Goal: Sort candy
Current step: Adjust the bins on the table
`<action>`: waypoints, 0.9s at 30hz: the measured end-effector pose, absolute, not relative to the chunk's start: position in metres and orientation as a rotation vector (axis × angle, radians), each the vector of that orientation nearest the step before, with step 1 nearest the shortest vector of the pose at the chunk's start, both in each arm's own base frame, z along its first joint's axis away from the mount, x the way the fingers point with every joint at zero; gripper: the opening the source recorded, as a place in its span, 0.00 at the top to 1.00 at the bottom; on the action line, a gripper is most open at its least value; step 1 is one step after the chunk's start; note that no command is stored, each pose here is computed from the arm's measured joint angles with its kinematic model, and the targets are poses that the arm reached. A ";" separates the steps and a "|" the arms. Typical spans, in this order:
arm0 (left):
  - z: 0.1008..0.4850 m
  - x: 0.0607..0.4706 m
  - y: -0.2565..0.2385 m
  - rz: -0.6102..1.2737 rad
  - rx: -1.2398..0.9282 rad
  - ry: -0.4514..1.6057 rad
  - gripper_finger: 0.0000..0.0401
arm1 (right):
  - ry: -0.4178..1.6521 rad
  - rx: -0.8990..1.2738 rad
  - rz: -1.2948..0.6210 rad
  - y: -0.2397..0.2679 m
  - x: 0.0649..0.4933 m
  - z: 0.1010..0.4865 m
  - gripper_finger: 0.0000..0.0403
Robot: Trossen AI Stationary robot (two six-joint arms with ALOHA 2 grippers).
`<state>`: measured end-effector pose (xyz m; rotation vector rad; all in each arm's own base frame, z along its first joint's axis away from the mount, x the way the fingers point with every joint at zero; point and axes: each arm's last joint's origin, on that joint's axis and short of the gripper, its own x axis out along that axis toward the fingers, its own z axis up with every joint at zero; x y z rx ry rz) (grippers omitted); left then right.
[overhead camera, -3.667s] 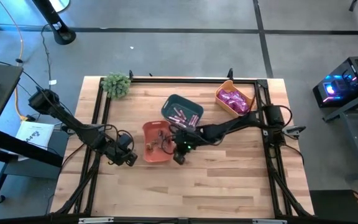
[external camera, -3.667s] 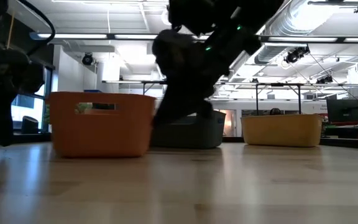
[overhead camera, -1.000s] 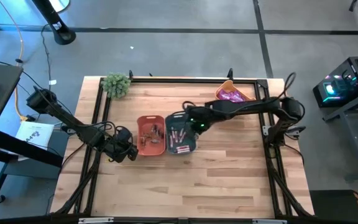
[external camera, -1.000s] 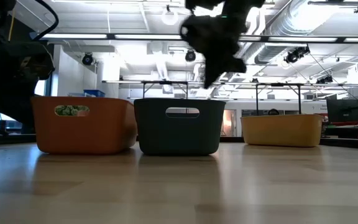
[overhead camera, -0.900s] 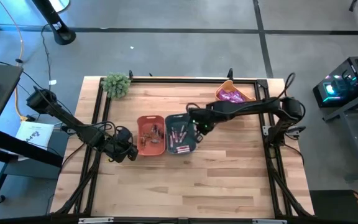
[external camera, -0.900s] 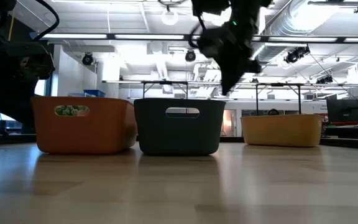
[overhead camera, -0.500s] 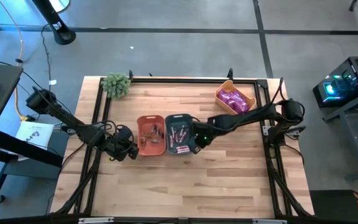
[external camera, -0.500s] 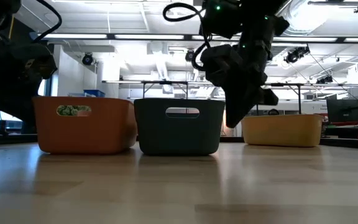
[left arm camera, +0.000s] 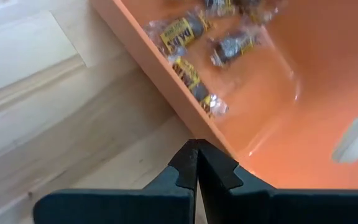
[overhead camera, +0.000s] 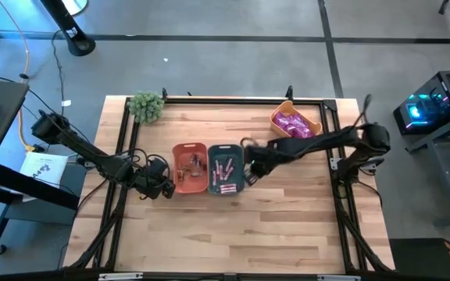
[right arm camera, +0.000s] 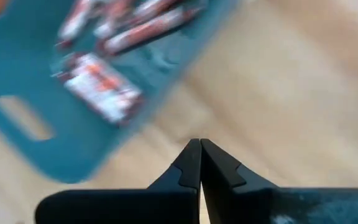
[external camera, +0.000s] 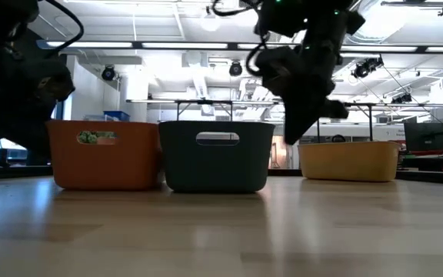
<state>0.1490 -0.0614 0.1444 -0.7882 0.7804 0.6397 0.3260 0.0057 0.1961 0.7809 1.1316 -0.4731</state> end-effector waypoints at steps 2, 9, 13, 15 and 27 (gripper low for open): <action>0.144 0.149 -0.062 0.622 -0.782 0.803 1.00 | 1.143 0.745 -0.535 -0.008 0.315 0.205 1.00; 0.143 0.148 -0.063 0.600 -0.777 0.844 1.00 | 1.240 0.617 -0.878 -0.067 0.265 0.229 1.00; 0.143 0.148 -0.063 0.619 -0.815 0.832 1.00 | 1.300 0.616 -1.039 -0.103 0.237 0.232 1.00; 0.144 0.148 -0.063 0.617 -0.823 0.827 1.00 | 1.308 0.634 -1.084 -0.117 0.226 0.230 1.00; 0.145 0.150 -0.064 0.618 -0.861 0.800 1.00 | 1.509 0.868 -1.046 -0.117 0.186 0.179 1.00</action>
